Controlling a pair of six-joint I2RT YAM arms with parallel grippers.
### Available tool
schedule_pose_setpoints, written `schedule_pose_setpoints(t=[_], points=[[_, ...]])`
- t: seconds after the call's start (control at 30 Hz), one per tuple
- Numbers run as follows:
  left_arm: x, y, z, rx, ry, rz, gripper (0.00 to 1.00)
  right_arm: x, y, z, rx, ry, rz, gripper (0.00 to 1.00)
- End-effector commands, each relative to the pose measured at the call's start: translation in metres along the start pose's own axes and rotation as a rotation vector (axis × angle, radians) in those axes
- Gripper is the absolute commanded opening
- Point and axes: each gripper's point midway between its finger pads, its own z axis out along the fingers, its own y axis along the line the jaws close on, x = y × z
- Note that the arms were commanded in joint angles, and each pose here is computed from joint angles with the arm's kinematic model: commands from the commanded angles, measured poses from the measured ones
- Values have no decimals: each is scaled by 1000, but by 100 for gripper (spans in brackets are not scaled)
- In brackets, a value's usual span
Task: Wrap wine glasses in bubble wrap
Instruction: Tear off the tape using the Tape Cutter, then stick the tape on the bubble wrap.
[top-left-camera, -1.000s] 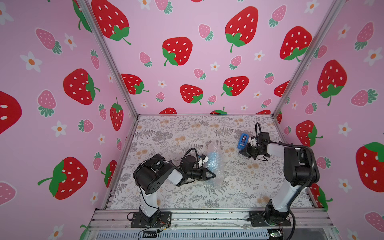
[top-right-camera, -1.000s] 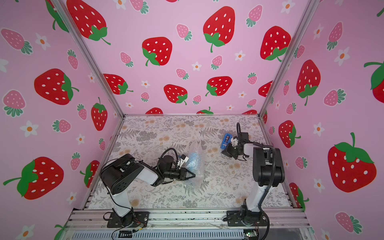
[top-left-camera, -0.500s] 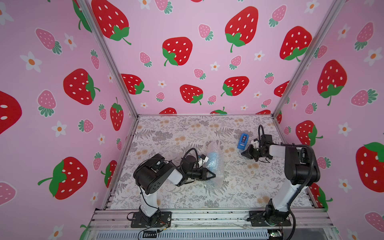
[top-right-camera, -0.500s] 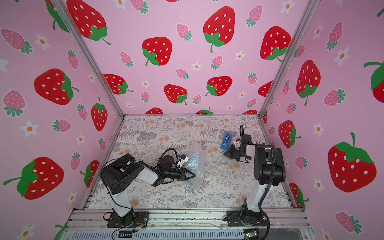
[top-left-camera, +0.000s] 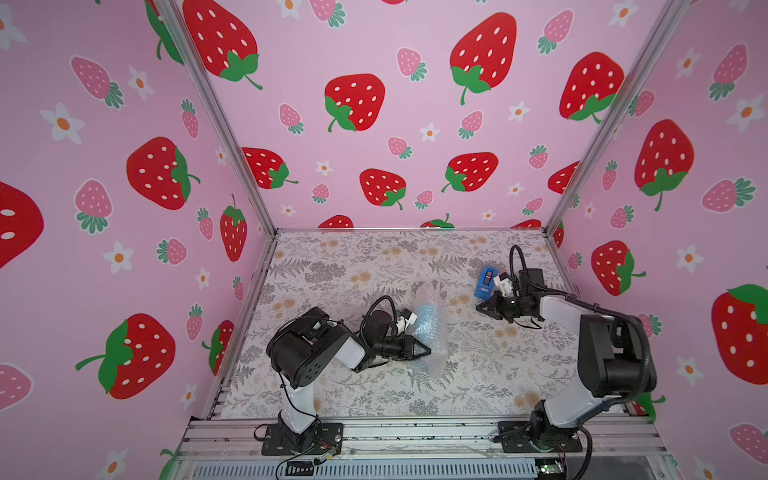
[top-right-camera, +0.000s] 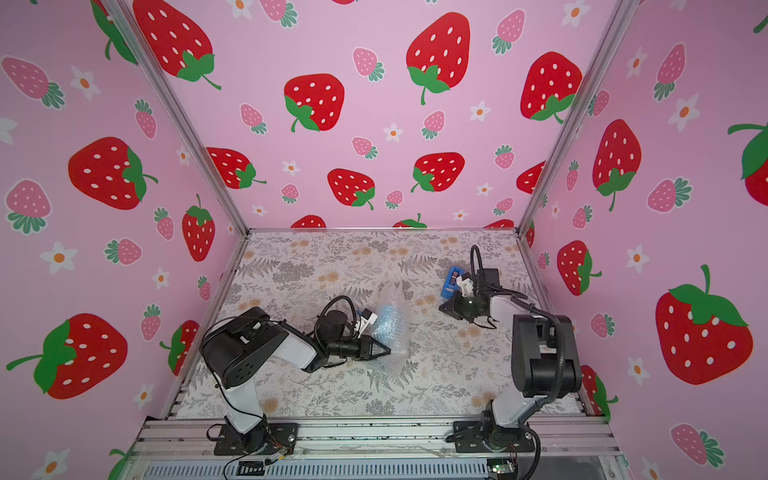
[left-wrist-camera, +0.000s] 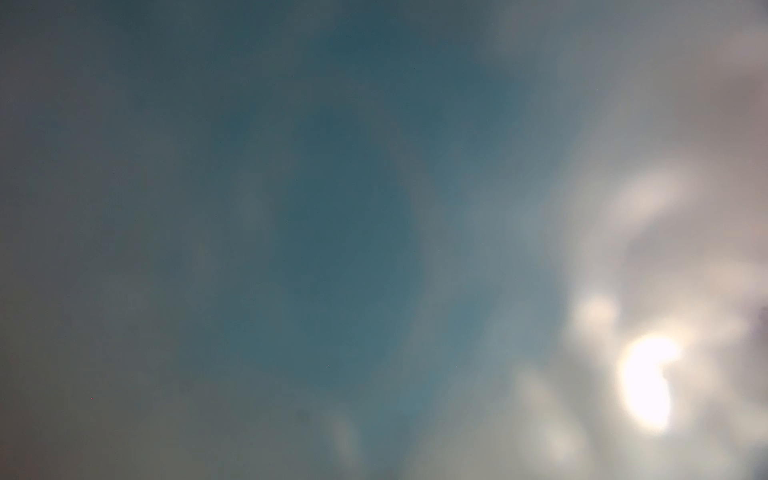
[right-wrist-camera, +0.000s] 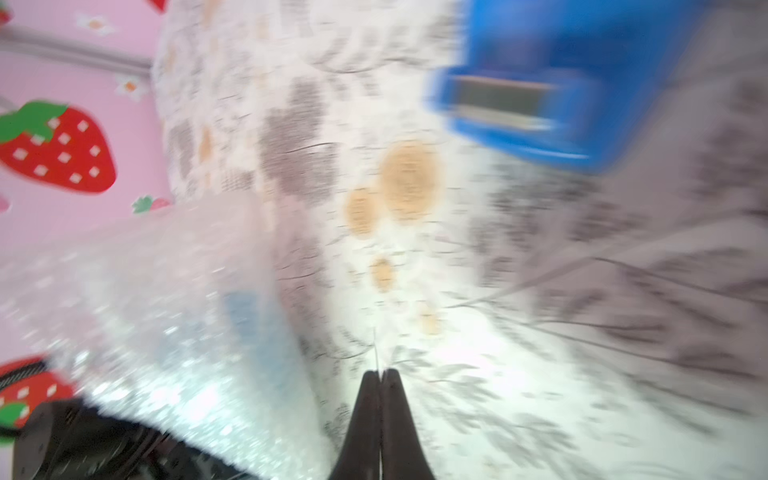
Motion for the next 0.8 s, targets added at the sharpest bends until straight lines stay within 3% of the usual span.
schedule_pose_setpoints(t=[0.0, 0.13, 0.3, 0.5, 0.77], points=[[28, 46, -6, -160, 67, -93, 8, 34, 65, 0, -114, 127, -294, 0], [29, 44, -10, -159, 88, -83, 7, 87, 109, 4, -161, 309, -477, 0], [27, 42, -9, -154, 95, -77, 7, 128, 137, 9, -142, 475, -640, 0], [25, 45, -9, -158, 80, -87, 7, 141, 131, 19, -27, 627, -626, 0], [26, 48, -7, -149, 72, -96, 7, 142, 122, 32, 23, 670, -585, 0]])
